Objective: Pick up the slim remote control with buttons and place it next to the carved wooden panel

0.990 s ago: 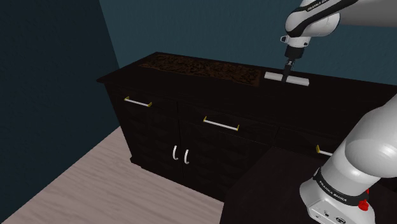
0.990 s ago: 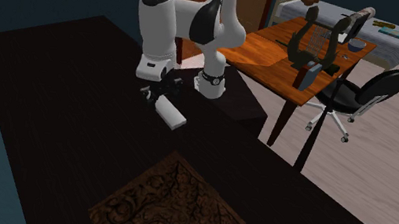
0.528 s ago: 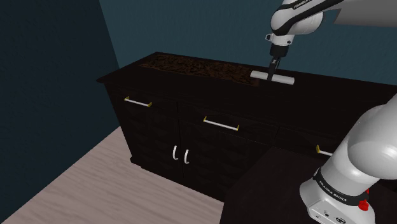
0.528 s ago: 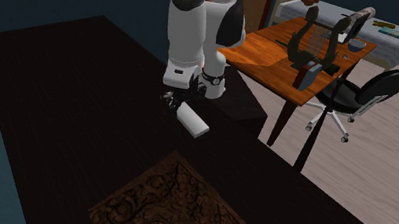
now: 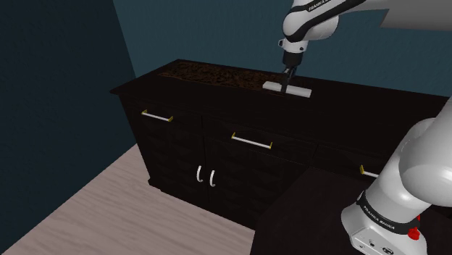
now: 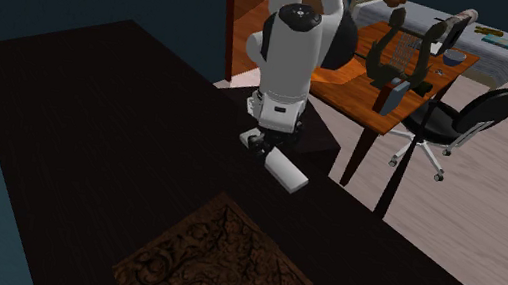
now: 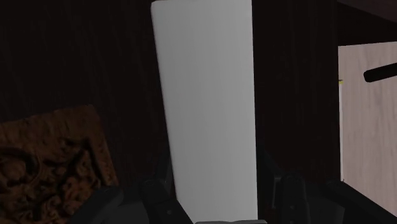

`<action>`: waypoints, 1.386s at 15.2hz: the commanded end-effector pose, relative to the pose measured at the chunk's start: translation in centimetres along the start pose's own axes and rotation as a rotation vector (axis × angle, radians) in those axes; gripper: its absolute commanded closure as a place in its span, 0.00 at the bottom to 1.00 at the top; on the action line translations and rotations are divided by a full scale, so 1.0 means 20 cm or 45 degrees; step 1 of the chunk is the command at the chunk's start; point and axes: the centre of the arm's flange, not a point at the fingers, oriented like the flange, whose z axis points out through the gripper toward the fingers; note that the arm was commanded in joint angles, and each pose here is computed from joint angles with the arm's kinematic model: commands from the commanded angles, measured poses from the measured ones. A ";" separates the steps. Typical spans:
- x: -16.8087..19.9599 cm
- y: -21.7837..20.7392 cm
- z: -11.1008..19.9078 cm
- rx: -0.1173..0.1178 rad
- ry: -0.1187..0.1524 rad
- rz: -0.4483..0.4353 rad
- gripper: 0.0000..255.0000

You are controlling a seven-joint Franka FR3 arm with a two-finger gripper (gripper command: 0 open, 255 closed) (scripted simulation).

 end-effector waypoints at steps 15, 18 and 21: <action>0.59 -0.44 0.11 0.000 0.000 0.001 1.00; 0.59 -0.44 0.19 0.000 0.000 0.001 1.00; 0.59 -0.44 0.26 0.000 0.000 0.001 1.00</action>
